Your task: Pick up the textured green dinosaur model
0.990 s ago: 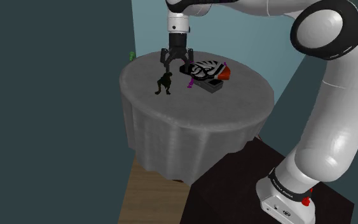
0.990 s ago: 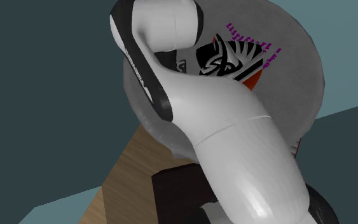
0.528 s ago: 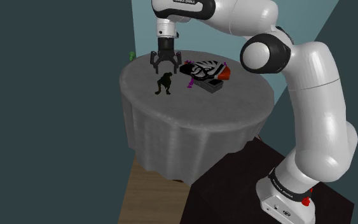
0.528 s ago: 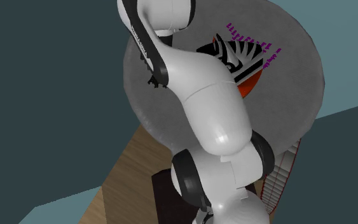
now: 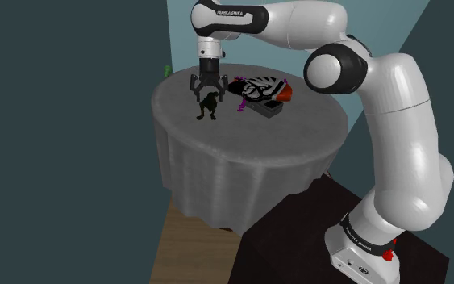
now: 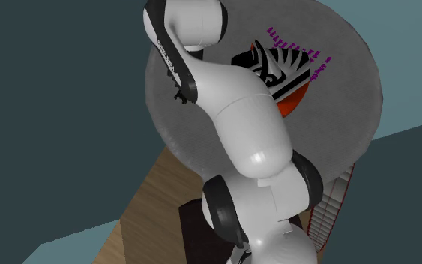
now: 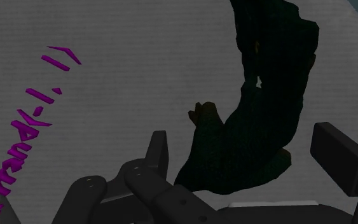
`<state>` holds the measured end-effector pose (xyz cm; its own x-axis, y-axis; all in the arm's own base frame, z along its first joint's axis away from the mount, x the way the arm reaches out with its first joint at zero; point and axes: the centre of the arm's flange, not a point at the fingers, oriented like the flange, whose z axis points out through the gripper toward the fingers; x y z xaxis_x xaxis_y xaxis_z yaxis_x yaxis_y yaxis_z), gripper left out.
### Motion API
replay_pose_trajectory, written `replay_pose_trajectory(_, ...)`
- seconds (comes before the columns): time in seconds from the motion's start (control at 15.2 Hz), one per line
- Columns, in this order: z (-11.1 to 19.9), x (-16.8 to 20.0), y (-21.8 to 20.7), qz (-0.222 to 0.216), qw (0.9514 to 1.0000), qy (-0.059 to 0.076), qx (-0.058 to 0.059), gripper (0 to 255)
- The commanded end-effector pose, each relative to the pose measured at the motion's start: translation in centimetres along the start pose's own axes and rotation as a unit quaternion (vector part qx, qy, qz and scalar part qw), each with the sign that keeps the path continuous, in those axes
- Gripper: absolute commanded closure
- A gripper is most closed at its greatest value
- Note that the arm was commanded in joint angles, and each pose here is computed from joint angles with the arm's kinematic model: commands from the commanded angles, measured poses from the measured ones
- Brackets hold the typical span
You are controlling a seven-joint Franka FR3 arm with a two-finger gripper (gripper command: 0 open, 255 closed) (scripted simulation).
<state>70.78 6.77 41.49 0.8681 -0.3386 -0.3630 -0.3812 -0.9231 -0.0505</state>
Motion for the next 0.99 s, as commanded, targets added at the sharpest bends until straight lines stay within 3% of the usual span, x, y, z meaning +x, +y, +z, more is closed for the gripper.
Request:
replay_pose_trajectory(0.0, 0.2, 0.1, 0.1, 0.000, 1.0000, 0.000, 0.000, 255)
replay_pose_trajectory(0.59, 0.2, 0.1, 0.0, 0.000, 1.0000, 0.000, 0.000, 255)
replay_pose_trajectory(0.92, -2.2, -0.9, -0.1, 0.000, 1.0000, 0.000, 0.000, 255)
